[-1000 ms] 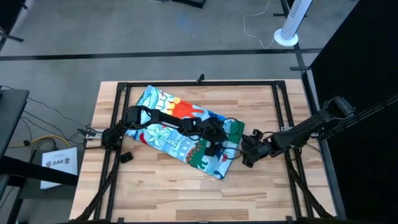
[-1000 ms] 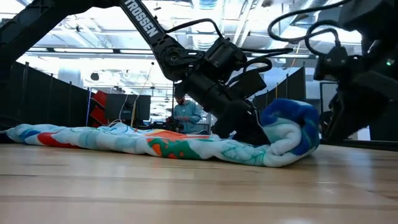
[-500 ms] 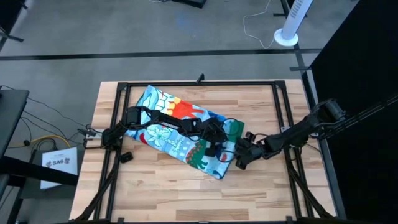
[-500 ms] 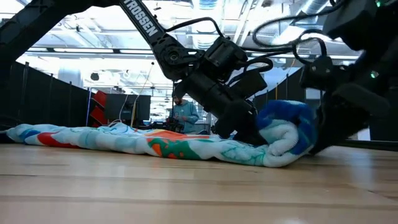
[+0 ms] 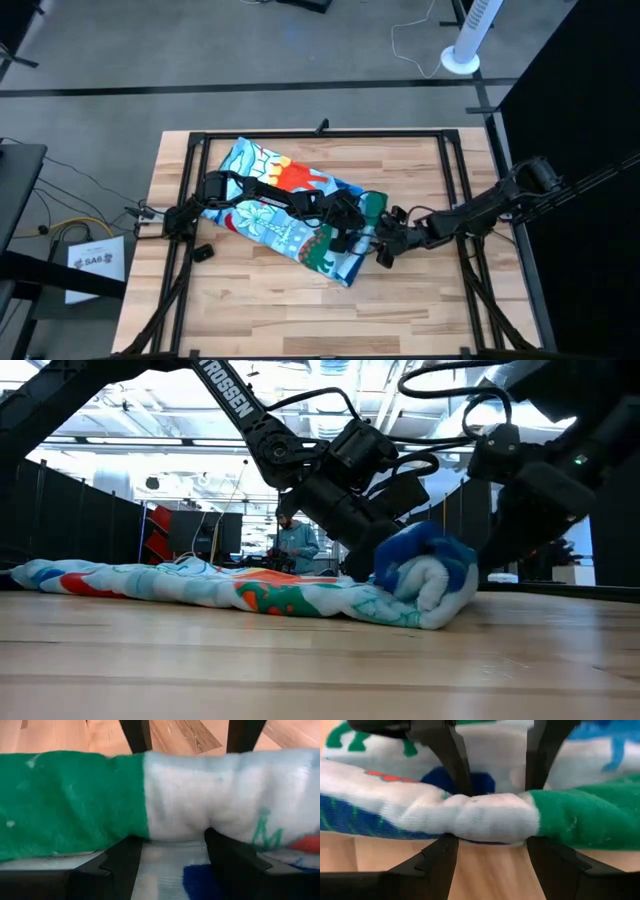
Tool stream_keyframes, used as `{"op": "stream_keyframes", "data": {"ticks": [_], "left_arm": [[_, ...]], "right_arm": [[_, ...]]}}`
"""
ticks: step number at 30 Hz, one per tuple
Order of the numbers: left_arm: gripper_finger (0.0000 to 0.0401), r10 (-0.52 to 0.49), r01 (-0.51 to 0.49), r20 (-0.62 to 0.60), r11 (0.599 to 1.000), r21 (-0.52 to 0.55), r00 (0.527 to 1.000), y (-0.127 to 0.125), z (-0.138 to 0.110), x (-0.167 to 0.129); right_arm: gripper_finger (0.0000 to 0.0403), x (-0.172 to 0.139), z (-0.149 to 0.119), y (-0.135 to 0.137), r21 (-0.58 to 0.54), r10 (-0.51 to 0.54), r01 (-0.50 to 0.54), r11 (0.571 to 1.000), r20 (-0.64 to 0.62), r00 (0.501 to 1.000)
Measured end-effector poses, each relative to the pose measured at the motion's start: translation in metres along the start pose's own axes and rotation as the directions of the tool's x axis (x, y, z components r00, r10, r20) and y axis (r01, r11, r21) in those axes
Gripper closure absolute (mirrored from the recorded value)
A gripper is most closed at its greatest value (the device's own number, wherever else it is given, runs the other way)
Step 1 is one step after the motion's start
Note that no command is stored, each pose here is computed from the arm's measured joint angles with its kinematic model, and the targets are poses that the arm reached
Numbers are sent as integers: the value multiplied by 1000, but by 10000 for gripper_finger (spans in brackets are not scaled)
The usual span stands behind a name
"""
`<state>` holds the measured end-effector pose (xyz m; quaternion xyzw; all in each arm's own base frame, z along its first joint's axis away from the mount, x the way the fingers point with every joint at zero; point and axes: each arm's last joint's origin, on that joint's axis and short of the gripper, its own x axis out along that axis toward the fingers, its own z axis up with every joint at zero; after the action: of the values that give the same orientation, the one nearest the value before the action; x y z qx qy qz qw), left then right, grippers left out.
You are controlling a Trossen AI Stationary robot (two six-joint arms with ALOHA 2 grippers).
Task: Roll towel
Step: Roll the multicolor dinosaur print towel
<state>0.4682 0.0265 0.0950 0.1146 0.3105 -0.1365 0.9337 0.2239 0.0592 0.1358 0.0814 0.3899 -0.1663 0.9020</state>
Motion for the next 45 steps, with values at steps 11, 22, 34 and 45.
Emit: {"op": "stream_keyframes", "data": {"ticks": [11,22,34,45], "left_arm": [[189,0,0,-16,1000,-10,1000,0,-1,0],[189,-22,18,-158,999,-27,987,5,14,-5],[189,-8,6,-354,1000,-6,935,12,35,-18],[189,31,-36,-397,999,-5,917,10,38,-24]], "right_arm": [[177,9,14,-8,-40,-5,8,999,79,997],[177,21,19,-16,-32,-42,46,998,101,994],[177,27,18,-15,-65,-59,67,996,113,992],[178,28,21,-16,-117,-72,89,989,141,987]]}}
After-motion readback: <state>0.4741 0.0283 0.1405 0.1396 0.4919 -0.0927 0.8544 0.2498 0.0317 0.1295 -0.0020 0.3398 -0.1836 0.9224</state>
